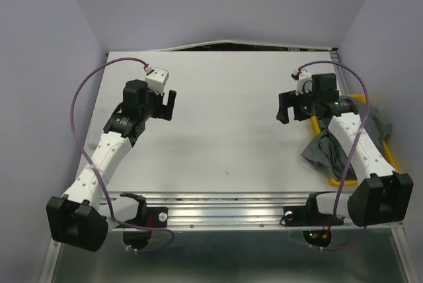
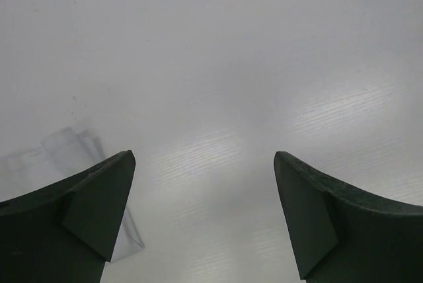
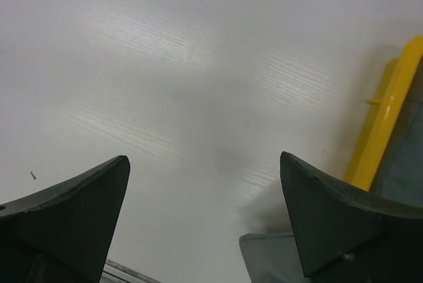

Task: Fold and stack the skirts
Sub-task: Grab the skirt from the pile

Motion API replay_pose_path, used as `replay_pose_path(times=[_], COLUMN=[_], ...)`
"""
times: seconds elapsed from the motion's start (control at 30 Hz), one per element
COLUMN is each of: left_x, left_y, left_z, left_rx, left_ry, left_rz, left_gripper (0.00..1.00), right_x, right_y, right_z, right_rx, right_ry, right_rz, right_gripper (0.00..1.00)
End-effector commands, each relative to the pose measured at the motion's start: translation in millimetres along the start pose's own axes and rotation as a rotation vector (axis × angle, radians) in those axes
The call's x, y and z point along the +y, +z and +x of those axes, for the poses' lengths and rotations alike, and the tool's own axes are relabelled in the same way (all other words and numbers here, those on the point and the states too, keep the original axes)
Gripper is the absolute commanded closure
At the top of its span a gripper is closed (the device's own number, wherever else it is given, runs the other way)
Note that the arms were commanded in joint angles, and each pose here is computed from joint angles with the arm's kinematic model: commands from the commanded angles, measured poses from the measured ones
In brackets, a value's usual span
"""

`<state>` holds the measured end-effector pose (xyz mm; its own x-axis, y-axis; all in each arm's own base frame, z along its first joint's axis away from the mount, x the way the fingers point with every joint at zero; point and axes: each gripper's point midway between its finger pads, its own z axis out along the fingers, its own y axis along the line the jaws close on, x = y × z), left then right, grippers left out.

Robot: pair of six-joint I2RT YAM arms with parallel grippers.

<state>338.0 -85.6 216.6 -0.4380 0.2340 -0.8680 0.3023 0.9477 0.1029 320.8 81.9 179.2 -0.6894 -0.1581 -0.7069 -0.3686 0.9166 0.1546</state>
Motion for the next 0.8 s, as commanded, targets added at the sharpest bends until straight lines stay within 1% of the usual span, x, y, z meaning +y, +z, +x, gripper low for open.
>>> replay_pose_path(times=[0.0,0.03,0.1,0.13,0.17,0.2,0.23,0.27,0.3,0.4,0.43,0.57,0.6,0.63,0.67,0.77], left_x=[-6,-7,-8,-9,-9,-10,-10,-11,-11,-12,-13,-16,-17,-19,-19,-20], left_y=[-5,-5,-2,0,1,2,3,4,5,6,5,7,7,8,10,11], left_z=[-18,-19,-18,-19,-21,-19,-21,-21,-21,-22,-22,-17,-16,-13,-11,-9], left_rx=[-0.046,-0.045,-0.028,-0.025,-0.024,-0.018,-0.020,-0.015,-0.013,-0.011,-0.011,-0.003,-0.001,0.004,0.008,0.013], left_ry=[0.023,0.028,0.026,0.023,0.023,0.023,0.020,0.020,0.022,0.026,0.026,0.035,0.038,0.038,0.040,0.043], left_rz=[0.045,0.051,0.056,0.063,0.066,0.068,0.071,0.073,0.075,0.083,0.088,0.107,0.114,0.120,0.123,0.129], left_gripper=[0.01,0.01,0.01,0.01,0.01,0.01,0.01,0.01,0.01,0.01,0.01,0.01,0.01,0.01,0.01,0.01], right_x=[-27,-32,-53,-60,-75,-81,-92,-115,-127,-164,-185,-228,-231,-235,-245,-249], right_y=[-24,-36,-46,-58,-56,-66,-60,-69,-71,-72,-80,-72,-65,-56,-53,-34], right_z=[-36,-60,-70,-91,-89,-95,-94,-94,-92,-79,-69,-33,-25,-1,5,33], right_rx=[-0.042,-0.081,-0.065,-0.108,-0.073,-0.086,-0.056,-0.044,-0.033,0.014,0.026,0.120,0.135,0.182,0.180,0.228], right_ry=[-0.045,-0.057,-0.024,-0.033,-0.014,-0.017,-0.013,-0.005,0.004,0.042,0.079,0.117,0.118,0.140,0.145,0.157], right_rz=[0.180,0.221,0.297,0.320,0.350,0.374,0.393,0.462,0.486,0.531,0.564,0.607,0.609,0.609,0.640,0.639], right_gripper=[0.00,0.00,0.00,0.00,0.00,0.00,0.00,0.00,0.00,0.00,0.00,0.00,0.00,0.00,0.00,0.00])
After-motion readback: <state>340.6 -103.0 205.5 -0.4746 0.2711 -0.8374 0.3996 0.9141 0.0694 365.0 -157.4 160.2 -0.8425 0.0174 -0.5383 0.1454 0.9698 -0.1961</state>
